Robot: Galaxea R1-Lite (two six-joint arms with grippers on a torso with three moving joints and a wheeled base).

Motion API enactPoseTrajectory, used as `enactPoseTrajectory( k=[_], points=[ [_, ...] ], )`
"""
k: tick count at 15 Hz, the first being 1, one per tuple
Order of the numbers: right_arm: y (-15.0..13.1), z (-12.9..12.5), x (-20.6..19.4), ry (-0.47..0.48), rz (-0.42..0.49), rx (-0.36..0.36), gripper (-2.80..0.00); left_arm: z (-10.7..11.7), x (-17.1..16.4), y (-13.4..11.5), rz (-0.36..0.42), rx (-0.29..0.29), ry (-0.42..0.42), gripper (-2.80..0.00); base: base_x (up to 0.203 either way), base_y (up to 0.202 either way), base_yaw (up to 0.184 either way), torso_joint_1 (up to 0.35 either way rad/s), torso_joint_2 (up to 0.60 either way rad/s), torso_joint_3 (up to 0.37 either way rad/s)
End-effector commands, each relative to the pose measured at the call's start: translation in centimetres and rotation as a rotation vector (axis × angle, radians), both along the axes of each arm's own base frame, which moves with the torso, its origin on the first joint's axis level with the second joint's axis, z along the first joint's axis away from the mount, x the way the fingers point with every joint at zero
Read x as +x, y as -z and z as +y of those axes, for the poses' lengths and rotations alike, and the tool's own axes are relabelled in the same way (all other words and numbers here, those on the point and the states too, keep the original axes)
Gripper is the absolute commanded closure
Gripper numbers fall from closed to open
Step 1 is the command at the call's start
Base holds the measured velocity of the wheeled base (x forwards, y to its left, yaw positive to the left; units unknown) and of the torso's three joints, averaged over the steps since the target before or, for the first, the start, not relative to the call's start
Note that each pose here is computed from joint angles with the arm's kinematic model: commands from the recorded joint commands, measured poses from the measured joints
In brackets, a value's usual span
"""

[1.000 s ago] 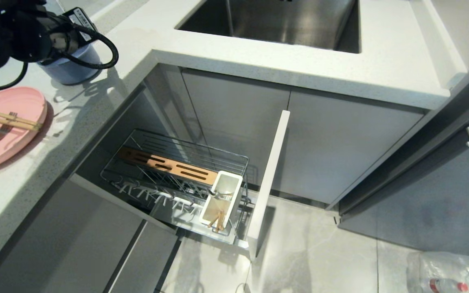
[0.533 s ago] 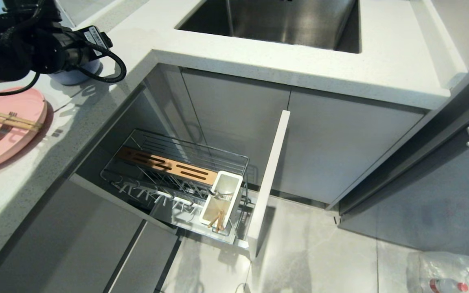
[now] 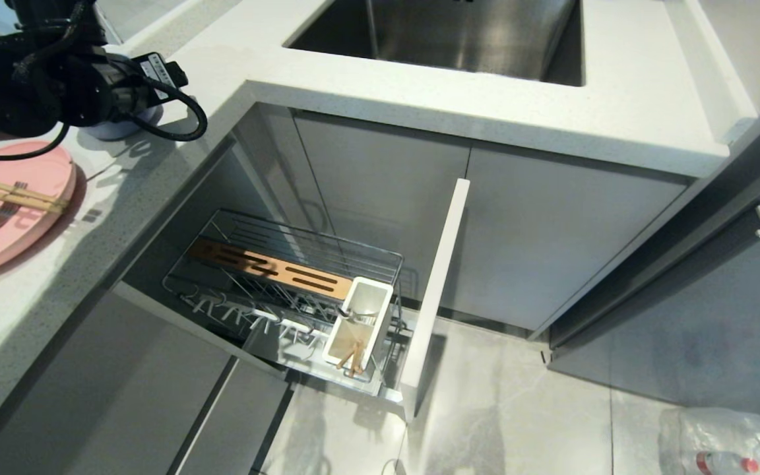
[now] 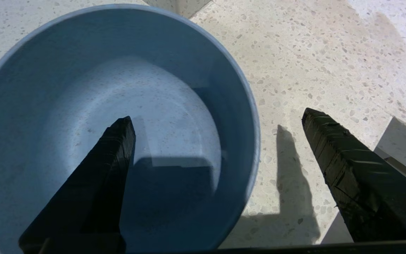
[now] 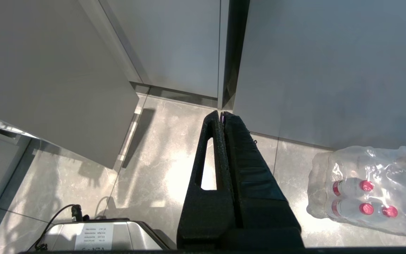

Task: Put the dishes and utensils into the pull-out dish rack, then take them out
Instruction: Pick up the bowl and place it in the cupboard

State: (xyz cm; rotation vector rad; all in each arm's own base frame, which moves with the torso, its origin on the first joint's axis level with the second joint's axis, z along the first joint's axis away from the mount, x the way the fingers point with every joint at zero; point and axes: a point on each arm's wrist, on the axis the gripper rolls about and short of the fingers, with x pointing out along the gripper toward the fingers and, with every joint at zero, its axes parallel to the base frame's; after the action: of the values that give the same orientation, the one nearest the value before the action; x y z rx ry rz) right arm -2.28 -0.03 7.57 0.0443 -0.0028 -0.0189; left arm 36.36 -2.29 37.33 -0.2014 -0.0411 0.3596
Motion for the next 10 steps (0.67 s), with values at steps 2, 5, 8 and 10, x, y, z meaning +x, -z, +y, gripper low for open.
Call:
enactPoseTrajectory(
  k=[2,5,8,10],
  points=[
    [-0.01,0.00,0.00,-0.001,-0.001,0.000,0.00,0.05,-0.11,-0.08,-0.001,-0.002,-0.004,0.00,0.000,0.000,0.000,0.000,0.00,0.000],
    [-0.01,0.00,0.00,0.001,-0.001,0.000,0.00,0.11,-0.24,-0.23,-0.008,-0.004,-0.005,0.00,0.000,0.000,0.000,0.000,0.00,0.000],
    [-0.01,0.00,0.00,-0.001,-0.001,0.000,0.00,0.12,-0.30,-0.28,-0.008,-0.004,-0.005,0.00,0.000,0.000,0.000,0.000,0.00,0.000],
    [0.01,0.00,0.00,0.001,0.001,0.000,0.00,0.11,-0.49,-0.45,-0.012,-0.004,-0.005,0.00,0.000,0.000,0.000,0.000,0.00,0.000]
  ],
)
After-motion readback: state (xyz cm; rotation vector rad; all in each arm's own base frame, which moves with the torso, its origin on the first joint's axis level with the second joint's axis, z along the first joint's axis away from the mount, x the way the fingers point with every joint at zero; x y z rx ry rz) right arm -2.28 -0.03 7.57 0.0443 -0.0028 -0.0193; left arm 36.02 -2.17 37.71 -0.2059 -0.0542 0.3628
